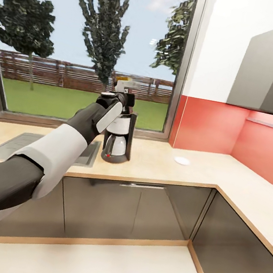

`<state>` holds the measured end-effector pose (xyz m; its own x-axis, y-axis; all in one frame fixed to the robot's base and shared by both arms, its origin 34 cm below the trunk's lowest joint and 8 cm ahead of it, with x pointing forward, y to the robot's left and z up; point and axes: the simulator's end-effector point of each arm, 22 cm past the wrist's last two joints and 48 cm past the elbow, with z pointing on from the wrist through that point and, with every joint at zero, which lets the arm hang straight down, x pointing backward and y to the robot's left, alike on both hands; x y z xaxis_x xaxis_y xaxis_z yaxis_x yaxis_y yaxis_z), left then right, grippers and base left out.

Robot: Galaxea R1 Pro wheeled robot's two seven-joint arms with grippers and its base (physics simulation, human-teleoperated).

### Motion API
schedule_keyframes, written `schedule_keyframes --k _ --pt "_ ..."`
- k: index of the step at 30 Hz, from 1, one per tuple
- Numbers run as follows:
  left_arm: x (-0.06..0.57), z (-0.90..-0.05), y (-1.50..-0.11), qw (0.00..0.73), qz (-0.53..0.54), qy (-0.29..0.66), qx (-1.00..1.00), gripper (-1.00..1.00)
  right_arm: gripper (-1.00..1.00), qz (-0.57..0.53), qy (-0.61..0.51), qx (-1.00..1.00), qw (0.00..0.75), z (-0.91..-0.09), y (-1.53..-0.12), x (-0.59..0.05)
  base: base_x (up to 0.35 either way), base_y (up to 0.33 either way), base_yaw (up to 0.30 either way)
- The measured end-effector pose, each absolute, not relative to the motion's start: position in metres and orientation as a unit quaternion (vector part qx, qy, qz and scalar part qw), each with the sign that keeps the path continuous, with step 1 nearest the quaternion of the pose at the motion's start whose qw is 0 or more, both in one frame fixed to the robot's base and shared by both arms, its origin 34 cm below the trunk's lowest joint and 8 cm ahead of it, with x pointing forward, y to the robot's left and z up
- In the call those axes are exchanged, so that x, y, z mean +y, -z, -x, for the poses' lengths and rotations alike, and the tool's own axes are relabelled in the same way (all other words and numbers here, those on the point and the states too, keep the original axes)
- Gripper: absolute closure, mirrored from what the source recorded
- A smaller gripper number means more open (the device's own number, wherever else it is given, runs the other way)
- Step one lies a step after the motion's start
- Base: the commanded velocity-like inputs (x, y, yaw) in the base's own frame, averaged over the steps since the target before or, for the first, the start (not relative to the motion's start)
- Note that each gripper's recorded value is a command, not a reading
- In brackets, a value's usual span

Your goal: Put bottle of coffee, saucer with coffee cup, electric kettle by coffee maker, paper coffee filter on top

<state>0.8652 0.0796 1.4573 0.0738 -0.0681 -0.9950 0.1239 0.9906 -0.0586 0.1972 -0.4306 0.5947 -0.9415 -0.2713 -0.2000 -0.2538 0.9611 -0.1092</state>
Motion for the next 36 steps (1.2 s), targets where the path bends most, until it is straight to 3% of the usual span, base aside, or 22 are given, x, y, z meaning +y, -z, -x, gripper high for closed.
schedule_keyframes --k 9,36 --pt "0.082 -0.868 -1.454 0.733 -0.017 0.064 0.677 1.0 -1.0 0.134 0.041 0.984 0.107 -0.197 -0.595 -0.43 -0.151 -0.113 0.001" --pt "0.085 -0.875 -1.401 0.716 -0.006 0.069 0.695 1.0 -1.0 0.134 0.041 0.984 0.107 -0.197 -0.595 -0.431 -0.004 -0.003 0.0"
